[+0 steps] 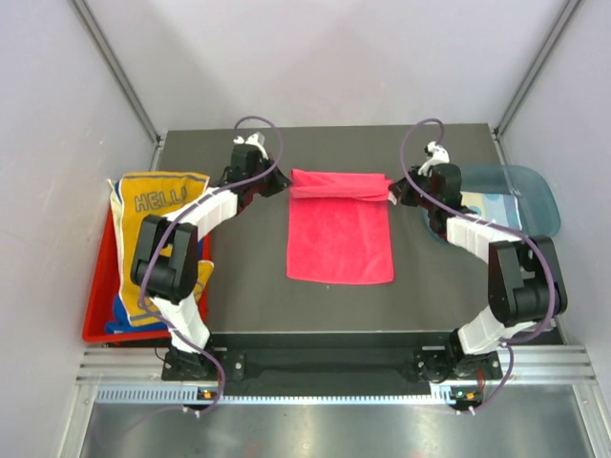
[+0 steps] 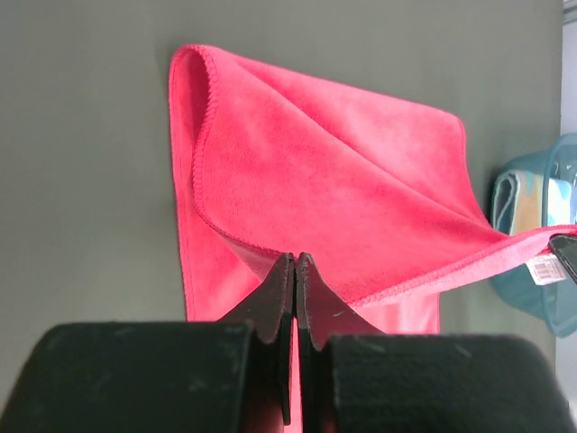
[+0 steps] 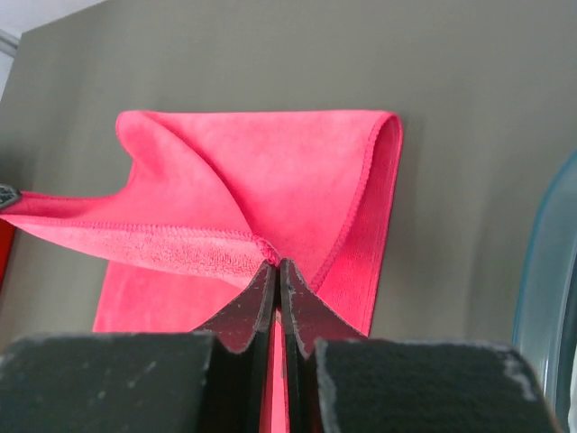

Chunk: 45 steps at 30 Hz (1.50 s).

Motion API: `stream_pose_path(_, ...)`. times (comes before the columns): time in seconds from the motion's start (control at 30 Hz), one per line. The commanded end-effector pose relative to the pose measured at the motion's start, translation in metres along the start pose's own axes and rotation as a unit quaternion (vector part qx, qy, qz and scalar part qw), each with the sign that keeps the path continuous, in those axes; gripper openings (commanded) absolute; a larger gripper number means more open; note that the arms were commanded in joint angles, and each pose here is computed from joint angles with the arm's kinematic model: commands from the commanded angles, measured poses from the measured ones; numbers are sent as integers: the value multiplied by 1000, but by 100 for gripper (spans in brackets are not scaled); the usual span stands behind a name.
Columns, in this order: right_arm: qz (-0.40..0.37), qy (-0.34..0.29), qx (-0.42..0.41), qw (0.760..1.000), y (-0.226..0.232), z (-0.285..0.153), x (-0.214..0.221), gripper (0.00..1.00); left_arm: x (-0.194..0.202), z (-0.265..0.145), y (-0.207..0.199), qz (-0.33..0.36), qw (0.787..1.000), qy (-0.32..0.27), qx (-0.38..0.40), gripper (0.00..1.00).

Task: Fold and stack the towels
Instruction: Fold the towel

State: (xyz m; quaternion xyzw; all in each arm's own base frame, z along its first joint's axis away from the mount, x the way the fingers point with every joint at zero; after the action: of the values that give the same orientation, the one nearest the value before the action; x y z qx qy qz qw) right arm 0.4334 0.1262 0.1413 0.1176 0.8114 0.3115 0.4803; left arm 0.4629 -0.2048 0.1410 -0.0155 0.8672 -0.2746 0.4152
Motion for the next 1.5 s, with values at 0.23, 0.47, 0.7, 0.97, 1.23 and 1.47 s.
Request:
stream_pose_path(0.23,-8,-26,-28,999,24,-30,3,0,6,-43,-10,15,999,-30,-5,0)
stream_pose_path(0.47,-7,-21,-25,999,24,-42,13,0,7,-62,-17,27,999,-34,-9,0)
stream_pose_path(0.7,-4,3,-19,1000,19,-49,32,3,32,-68,-18,34,999,-4,-18,0)
stream_pose_path(0.97,5,35,-8,999,7,-59,59,24,99,-52,-11,40,996,81,-26,0)
stream_pose_path(1.23,16,64,34,997,2,-67,67,31,138,-48,5,39,991,118,-53,0)
stream_pose_path(1.47,-17,76,86,993,26,-53,73,34,150,-47,10,37,989,128,-60,0)
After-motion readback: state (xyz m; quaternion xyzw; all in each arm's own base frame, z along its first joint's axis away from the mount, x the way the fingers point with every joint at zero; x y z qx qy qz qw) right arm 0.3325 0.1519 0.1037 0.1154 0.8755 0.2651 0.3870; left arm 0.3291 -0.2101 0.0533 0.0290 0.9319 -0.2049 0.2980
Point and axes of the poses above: each gripper's point midway between its finger pads, its own z axis out along the fingers, its own y axis along the line the jaws close on, x = y × z, the point moved 1 cm from there along -z, back along the fingers, and after that the axes turned 11 degrees about z, right-handed, at the moved point
